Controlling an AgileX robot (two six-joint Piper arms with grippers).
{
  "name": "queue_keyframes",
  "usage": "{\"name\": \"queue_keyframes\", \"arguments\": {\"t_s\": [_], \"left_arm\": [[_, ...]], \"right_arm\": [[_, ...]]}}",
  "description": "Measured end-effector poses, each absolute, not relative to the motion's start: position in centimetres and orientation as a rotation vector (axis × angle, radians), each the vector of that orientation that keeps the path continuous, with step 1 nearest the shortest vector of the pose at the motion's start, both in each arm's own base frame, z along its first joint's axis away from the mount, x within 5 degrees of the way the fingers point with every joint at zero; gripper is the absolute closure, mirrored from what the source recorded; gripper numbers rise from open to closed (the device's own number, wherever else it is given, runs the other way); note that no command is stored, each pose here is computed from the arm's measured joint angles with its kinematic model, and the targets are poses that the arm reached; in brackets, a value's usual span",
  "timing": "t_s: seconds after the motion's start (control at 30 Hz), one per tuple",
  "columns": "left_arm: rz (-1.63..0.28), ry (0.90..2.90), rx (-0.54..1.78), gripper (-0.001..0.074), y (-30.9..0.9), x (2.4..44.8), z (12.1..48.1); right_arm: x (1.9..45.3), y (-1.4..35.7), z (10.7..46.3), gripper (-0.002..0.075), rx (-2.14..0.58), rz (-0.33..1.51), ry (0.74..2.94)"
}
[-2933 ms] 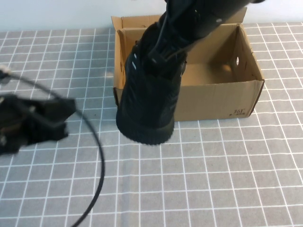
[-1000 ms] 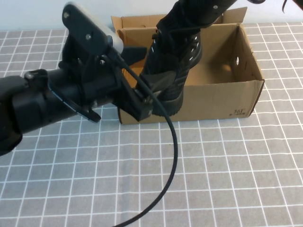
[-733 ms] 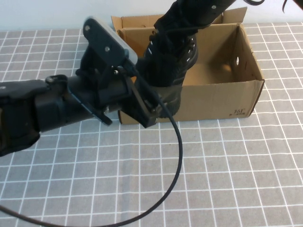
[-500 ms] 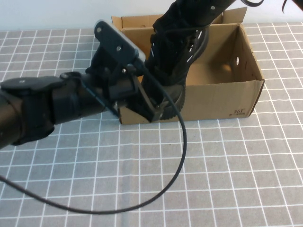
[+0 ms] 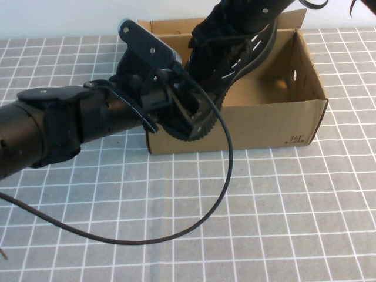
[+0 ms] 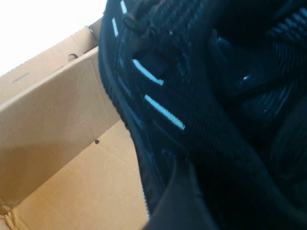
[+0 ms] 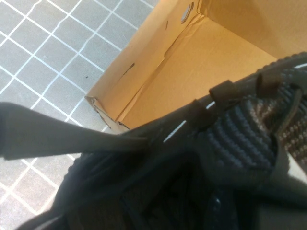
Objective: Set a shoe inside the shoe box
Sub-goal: Hand over the shoe, then place the shoe in the shoe box
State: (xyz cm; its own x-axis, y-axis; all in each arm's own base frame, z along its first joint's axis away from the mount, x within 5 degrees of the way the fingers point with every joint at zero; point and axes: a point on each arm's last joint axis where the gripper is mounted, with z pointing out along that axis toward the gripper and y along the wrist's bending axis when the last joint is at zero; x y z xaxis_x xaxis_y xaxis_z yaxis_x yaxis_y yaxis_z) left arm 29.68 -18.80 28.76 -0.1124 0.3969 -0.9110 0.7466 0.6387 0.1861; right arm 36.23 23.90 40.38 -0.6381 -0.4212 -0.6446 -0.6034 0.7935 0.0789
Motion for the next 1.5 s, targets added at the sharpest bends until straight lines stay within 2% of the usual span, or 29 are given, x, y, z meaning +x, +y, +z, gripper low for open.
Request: {"name": "queue_keyframes", "arguments": {"t_s": [0.17,0.37,0.6,0.7,0.83,0.93,1.13,1.23,1.4,1.5], "left_arm": [[-0.368,1.740,0.926,0.0332,-18.7,29.8,28.7],[-0.343,1.752,0.911,0.0379,-18.5,29.9,28.7],[-0.324,1.744,0.926,0.0619,-18.5,29.9,28.7],[-0.321,1.742,0.930,0.0682,-18.5,29.9,28.7],[-0.320,1.741,0.931,0.0700,-18.5,29.9,28.7],[-0.306,1.738,0.937,0.0704,-18.5,29.9,28.6],[-0.224,1.754,0.952,0.0714,-18.2,30.5,28.0],[-0.194,1.742,0.977,0.0715,-18.1,30.5,27.9],[-0.168,1.719,1.005,0.0715,-18.1,30.6,28.1],[-0.162,1.686,0.996,0.0715,-18.3,31.0,29.2]], "right_arm": [[36.3,23.9,40.4,0.0726,-0.759,0.376,2.353],[36.3,23.9,40.4,0.0726,-0.758,0.374,2.353],[36.2,23.8,40.3,0.0726,-0.765,0.370,2.369],[36.1,23.8,40.3,0.0726,-0.772,0.367,2.368],[36.1,23.8,40.3,0.0722,-0.784,0.365,2.363],[36.1,23.8,40.3,0.0691,-0.788,0.370,2.365],[35.8,23.8,40.6,0.0508,-0.791,0.390,2.364],[35.8,23.7,40.7,0.0463,-0.791,0.384,2.362],[34.9,22.8,42.5,0.0456,-0.779,0.349,2.321],[33.9,22.0,44.1,0.0498,-0.766,0.327,2.281]]}}
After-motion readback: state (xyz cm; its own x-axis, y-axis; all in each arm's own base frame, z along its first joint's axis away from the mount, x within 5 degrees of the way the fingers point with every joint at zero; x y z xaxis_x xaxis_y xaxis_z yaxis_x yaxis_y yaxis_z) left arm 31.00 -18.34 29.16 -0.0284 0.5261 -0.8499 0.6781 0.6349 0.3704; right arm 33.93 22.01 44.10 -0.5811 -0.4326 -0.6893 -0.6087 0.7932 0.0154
